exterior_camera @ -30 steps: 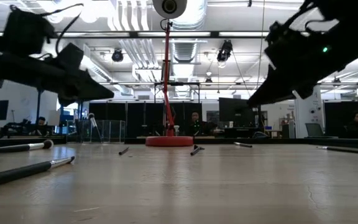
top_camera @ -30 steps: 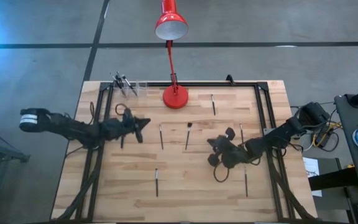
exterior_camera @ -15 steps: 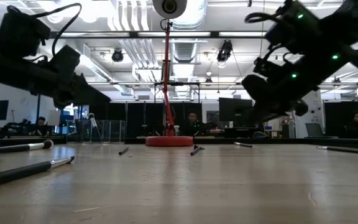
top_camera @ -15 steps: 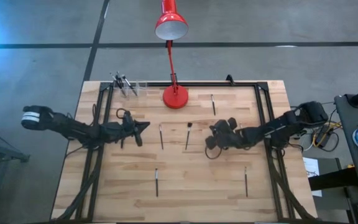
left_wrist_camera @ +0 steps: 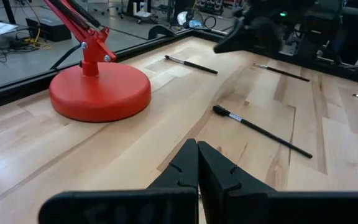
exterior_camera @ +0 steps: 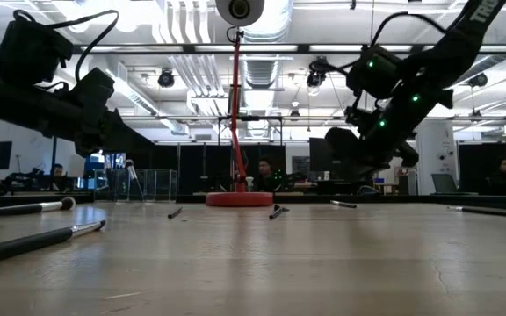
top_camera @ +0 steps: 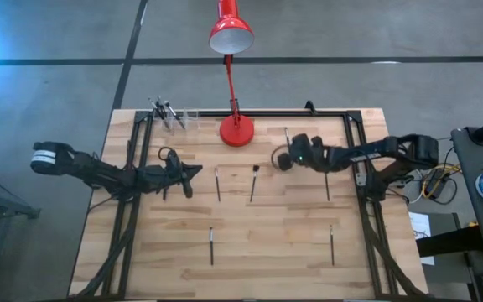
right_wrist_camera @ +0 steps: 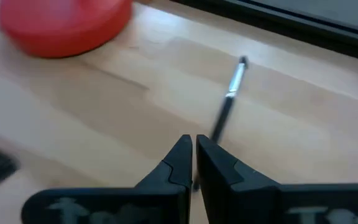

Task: Pick & Place Makeup Supplies
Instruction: Put the makeup brush into the transparent organizer

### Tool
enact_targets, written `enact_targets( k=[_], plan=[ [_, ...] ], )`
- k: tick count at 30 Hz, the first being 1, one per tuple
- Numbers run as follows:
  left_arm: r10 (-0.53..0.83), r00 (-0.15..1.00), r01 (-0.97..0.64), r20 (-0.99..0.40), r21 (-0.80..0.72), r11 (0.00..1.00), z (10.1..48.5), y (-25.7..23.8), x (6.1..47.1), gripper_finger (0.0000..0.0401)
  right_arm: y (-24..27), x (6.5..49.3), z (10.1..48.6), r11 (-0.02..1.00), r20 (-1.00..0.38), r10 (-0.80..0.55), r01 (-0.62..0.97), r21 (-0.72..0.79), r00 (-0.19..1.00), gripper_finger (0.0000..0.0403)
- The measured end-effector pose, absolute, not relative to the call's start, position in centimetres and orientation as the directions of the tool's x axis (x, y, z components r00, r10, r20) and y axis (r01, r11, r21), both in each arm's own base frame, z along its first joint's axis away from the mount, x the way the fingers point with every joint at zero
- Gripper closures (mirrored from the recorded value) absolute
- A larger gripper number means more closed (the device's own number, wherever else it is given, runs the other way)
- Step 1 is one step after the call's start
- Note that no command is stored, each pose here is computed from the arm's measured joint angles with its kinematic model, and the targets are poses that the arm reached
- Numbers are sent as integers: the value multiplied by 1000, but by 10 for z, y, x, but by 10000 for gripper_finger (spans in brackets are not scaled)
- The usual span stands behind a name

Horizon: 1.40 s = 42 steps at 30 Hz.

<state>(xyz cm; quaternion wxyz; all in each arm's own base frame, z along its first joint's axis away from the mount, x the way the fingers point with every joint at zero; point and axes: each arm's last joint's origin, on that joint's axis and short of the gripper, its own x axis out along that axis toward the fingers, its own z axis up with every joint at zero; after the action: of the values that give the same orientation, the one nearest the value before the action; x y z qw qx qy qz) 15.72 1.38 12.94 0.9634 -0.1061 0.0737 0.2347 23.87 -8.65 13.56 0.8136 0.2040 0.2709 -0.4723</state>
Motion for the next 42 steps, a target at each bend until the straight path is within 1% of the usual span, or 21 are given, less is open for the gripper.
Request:
enact_targets(
  k=[3,5,9,14,19,26,34,42],
  plan=[
    [437,879,-468,-192,-169,867,129,14,157,401,-102,233,135,448,-650,-653,890,82,388,383],
    [436,879,-468,-193,-168,868,129,14,157,401,-109,230,135,437,-657,-652,896,83,379,375],
    [436,873,-472,-220,-154,868,127,14,157,401,-119,225,135,410,-662,-657,908,88,361,345],
    [436,872,-473,-222,-153,868,127,14,157,401,-125,223,136,388,-652,-668,916,105,358,306],
    [436,872,-473,-222,-153,868,127,14,157,401,-130,225,139,386,-634,-672,912,140,382,285],
    [436,872,-473,-222,-153,868,127,14,157,401,-137,238,136,382,-648,-666,915,129,369,275],
    [436,872,-473,-221,-153,868,127,14,157,401,-148,258,120,414,-692,-645,909,41,325,276],
    [436,872,-473,-221,-153,868,127,14,157,401,-156,264,125,407,-680,-656,912,47,328,275]
  ],
)
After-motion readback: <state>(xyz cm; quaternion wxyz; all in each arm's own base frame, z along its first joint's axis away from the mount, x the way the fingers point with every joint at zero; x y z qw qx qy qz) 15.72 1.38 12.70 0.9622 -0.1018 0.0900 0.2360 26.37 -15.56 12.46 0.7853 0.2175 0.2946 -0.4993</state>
